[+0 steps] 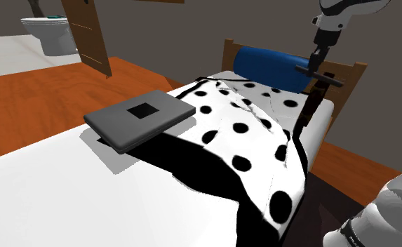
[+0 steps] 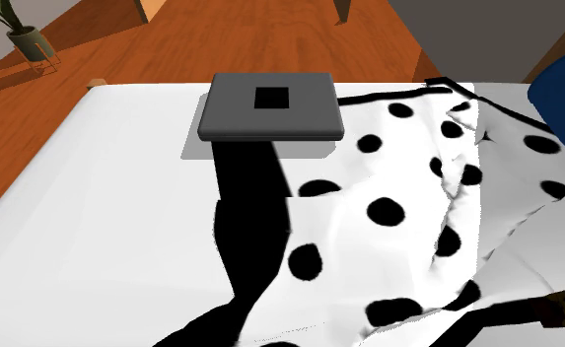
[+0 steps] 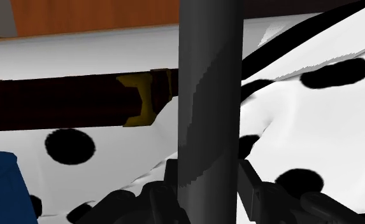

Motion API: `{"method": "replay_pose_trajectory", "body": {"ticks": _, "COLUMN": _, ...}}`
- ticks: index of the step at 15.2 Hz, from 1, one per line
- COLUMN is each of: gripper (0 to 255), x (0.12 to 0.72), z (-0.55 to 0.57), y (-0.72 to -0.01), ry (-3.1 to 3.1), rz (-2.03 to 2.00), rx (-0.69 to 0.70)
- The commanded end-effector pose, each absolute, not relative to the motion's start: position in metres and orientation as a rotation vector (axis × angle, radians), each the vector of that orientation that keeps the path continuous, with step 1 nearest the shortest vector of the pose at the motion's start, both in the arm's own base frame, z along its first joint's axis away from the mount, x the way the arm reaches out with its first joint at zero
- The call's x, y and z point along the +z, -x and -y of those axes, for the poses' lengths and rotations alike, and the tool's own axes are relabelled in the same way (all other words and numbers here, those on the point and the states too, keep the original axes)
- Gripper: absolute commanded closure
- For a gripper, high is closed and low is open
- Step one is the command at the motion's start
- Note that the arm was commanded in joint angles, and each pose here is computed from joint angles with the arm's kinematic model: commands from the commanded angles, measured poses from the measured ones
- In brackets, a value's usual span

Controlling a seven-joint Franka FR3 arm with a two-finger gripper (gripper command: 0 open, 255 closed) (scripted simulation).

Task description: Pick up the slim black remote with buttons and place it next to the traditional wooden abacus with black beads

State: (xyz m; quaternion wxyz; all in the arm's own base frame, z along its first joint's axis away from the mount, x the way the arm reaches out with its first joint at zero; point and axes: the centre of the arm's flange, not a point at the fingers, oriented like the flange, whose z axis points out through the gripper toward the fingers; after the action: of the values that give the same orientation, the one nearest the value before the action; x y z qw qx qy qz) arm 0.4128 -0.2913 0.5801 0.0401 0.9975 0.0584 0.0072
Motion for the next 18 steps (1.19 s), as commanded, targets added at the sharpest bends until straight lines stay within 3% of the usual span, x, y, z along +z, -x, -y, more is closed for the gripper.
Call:
{"method": "replay_pose_trajectory", "body": {"ticks": 1, "gripper": 255, "x": 0.571, "z": 0.292, "y": -0.412, "ry": -3.056, "rz": -0.18, "rx": 0.022}}
{"method": "replay_pose_trajectory", "body": {"ticks": 18, "gripper": 255, "x": 0.482, "z": 0.292, "y": -0.412, "ry": -3.056, "rz": -0.18, "rx": 0.022}}
